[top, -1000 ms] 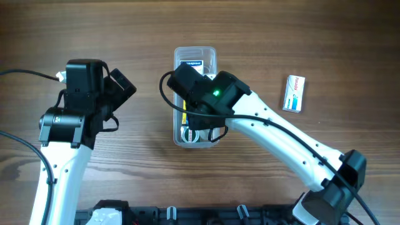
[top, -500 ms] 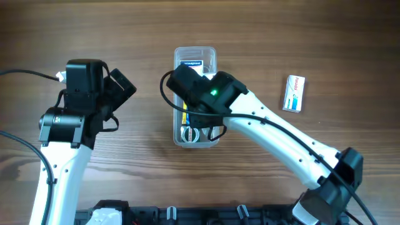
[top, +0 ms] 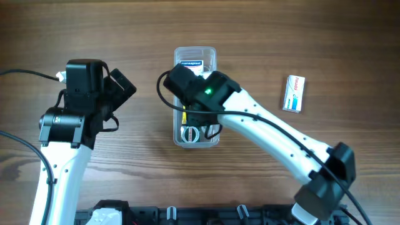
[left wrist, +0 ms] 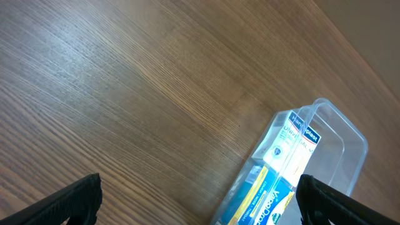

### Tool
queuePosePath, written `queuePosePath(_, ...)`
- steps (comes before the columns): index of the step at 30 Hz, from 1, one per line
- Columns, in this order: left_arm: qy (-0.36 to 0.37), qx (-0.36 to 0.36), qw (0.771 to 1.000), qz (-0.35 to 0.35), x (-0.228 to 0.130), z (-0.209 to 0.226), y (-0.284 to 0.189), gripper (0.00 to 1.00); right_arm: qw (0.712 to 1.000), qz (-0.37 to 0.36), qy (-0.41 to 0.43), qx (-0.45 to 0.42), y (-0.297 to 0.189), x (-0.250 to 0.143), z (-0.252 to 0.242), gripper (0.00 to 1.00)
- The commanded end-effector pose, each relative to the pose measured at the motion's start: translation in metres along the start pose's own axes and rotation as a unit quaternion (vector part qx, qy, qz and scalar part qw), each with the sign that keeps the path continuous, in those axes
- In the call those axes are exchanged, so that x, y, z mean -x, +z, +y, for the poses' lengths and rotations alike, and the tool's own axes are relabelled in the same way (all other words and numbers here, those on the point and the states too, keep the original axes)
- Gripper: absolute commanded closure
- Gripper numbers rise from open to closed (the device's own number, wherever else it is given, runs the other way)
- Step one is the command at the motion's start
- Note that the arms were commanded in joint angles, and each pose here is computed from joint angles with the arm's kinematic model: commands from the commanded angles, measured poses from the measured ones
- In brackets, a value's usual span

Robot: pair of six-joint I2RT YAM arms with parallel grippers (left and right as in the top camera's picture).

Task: Pack container
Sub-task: 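Lower the dropper bottle into the container beside the Zam-Buk tin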

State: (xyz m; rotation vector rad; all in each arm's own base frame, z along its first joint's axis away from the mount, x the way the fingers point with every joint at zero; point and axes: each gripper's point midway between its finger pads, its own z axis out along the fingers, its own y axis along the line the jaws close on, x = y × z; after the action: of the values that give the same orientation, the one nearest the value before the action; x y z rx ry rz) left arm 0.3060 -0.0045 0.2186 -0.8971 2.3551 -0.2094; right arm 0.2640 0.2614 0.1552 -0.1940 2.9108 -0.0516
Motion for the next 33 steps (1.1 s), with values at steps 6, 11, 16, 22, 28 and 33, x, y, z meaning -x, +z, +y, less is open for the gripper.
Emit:
queuePosePath(6,0.002,-0.001,1.000,-0.018,0.009,0.000,-0.007,0.00,1.000,0.012,0.015,-0.022,0.006,-0.006,-0.005,0.69)
queuePosePath(11,0.002,0.000,1.000,-0.018,0.009,0.000,-0.007,0.00,0.999,0.012,0.018,-0.023,0.007,-0.006,-0.006,0.69)
queuePosePath(16,0.002,0.000,1.000,-0.018,0.009,0.000,-0.007,0.00,0.999,0.018,0.023,-0.029,0.010,-0.010,-0.008,0.69)
queuePosePath(22,0.002,-0.001,1.000,-0.018,0.009,0.000,-0.007,0.00,0.999,0.027,0.024,-0.032,0.027,-0.017,-0.008,0.68)
queuePosePath(28,0.002,0.000,1.000,-0.018,0.009,0.000,-0.007,0.00,0.999,0.025,0.025,-0.024,0.031,-0.016,-0.005,0.68)
queuePosePath(33,0.002,0.000,1.000,-0.018,0.009,0.000,-0.007,0.00,0.999,0.019,0.027,-0.018,0.034,-0.013,-0.002,0.68)
